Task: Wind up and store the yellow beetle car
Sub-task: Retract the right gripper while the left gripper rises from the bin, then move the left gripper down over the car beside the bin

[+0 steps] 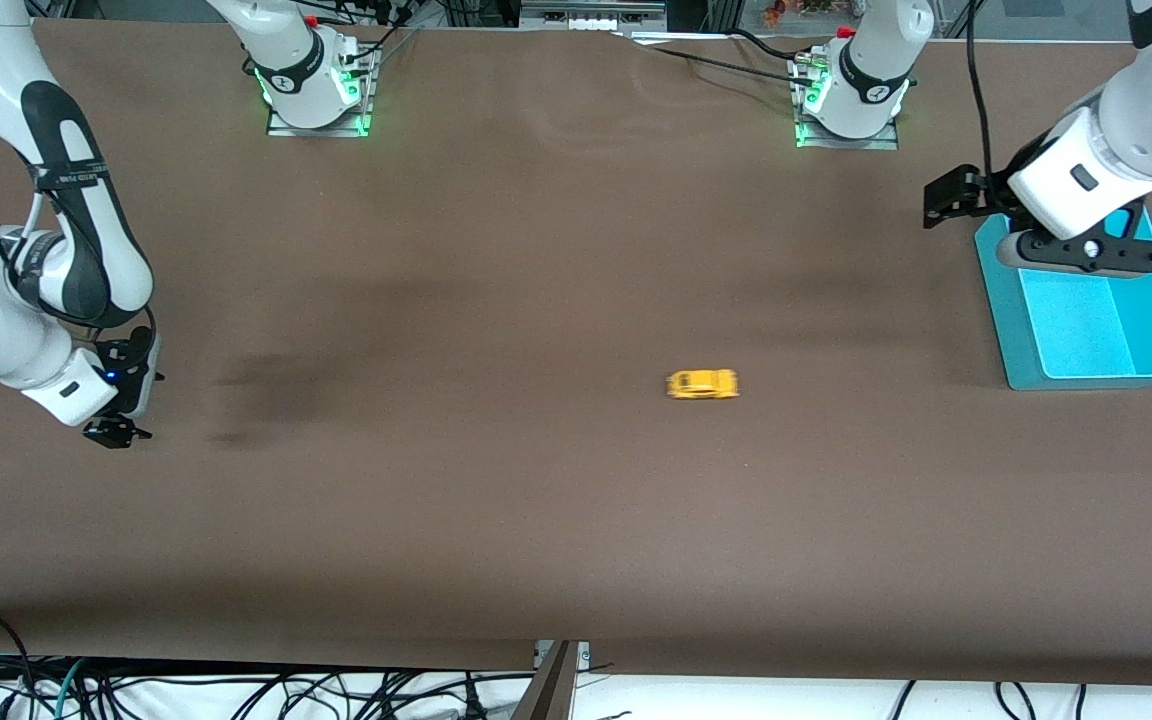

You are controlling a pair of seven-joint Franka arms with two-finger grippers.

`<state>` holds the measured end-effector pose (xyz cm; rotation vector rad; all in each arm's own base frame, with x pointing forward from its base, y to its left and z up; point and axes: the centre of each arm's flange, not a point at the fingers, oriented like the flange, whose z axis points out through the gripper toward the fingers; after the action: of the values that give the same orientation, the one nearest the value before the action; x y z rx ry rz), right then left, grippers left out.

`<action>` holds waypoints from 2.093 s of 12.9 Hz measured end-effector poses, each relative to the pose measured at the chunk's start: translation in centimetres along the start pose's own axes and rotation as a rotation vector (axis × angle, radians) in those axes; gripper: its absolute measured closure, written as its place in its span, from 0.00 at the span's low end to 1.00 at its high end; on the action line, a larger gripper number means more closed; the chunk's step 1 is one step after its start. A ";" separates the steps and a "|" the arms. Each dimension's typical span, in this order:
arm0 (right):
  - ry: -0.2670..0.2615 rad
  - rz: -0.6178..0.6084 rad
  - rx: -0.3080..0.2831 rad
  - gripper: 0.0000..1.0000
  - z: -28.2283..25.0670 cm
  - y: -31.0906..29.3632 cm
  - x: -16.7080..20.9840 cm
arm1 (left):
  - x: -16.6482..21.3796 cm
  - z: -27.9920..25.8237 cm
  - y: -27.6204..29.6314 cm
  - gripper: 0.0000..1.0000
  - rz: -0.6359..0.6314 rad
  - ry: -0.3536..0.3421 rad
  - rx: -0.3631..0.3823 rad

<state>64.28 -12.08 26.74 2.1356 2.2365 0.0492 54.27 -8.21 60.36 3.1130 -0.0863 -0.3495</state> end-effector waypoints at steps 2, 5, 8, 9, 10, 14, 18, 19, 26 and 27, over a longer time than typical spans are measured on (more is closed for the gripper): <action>0.008 0.014 0.009 0.00 -1.3 0.9 0.4 | -0.7 -0.8 -0.9 0.00 -0.017 -0.013 0.062; 0.011 0.069 0.014 0.00 -3.8 2.1 0.5 | -1.1 -1.6 -1.4 0.00 -0.028 -0.004 0.070; 0.014 0.172 0.007 0.00 -7.6 2.6 1.2 | -0.6 -1.5 -5.4 0.00 -0.098 0.027 -0.082; 0.015 0.214 0.007 0.00 -9.2 2.5 1.6 | -0.6 -1.0 -6.9 0.00 -0.124 0.053 -0.105; 0.014 0.256 0.006 0.00 -10.6 2.3 1.9 | -1.0 -0.3 -7.3 0.00 -0.135 0.081 -0.112; 0.005 0.498 0.031 0.00 -15.4 1.2 2.1 | -2.0 0.8 -4.2 0.00 -0.098 0.121 -0.088; -0.016 0.809 0.102 0.00 -20.7 1.0 3.7 | -1.3 1.6 -4.8 0.00 -0.102 0.106 -0.049; -0.023 0.874 0.119 0.00 -21.8 1.0 4.3 | -1.3 1.4 -4.9 0.00 -0.103 0.107 -0.046; -0.118 1.378 0.233 0.00 -27.1 0.0 9.9 | 1.6 7.7 -6.4 0.00 -0.113 -0.060 -0.010; -0.130 1.402 0.241 0.00 -27.5 -0.3 10.4 | 2.5 9.2 -6.5 0.00 -0.109 -0.081 -0.007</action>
<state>61.92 -1.43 54.02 3.1607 0.3273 -0.2982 55.01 -1.85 50.74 3.1039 0.0840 -0.4767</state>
